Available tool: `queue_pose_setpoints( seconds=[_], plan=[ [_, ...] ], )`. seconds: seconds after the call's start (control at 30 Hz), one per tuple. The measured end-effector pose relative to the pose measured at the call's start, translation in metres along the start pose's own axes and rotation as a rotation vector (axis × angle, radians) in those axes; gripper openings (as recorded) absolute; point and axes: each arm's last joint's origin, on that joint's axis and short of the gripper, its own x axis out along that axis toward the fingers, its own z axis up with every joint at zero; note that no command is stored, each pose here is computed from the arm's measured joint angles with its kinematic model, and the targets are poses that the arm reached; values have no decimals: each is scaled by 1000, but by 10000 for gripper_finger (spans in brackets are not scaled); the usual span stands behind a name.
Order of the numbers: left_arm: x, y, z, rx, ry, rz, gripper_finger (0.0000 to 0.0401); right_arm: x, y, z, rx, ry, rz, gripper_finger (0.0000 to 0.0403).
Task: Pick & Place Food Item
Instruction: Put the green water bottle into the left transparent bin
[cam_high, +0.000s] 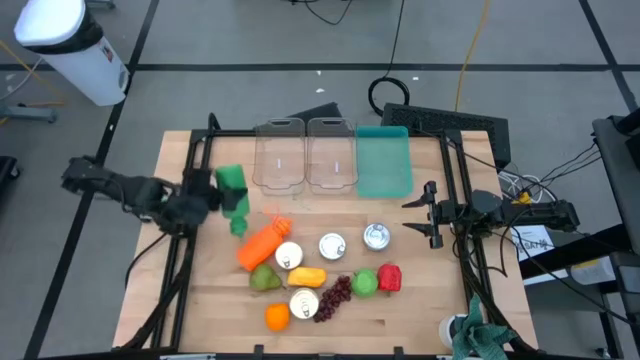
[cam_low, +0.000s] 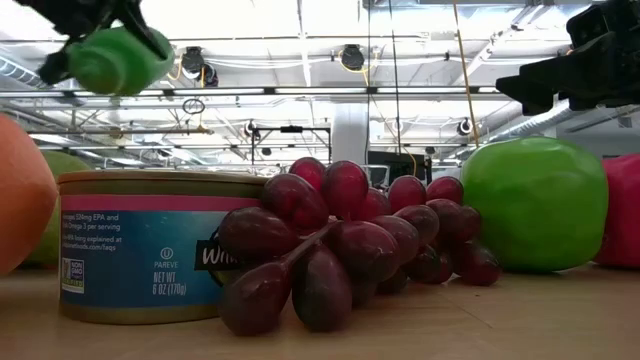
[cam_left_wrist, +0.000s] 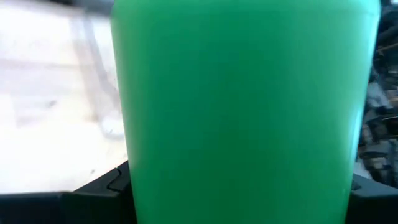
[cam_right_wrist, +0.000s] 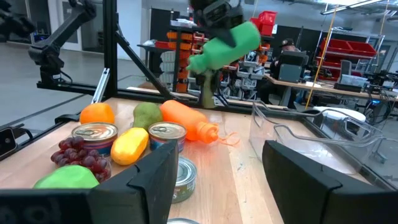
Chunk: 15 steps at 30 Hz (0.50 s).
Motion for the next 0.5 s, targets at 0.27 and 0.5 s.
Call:
queue_pose_setpoints(
  seconds=[0.27, 0.5],
  plan=[
    [17, -15, 51, 109, -87, -207, 284, 0, 0, 0, 0, 1, 1, 219],
    [43, -9, 85, 145, -115, -250, 284, 0, 0, 0, 0, 0, 0, 219]
  ],
)
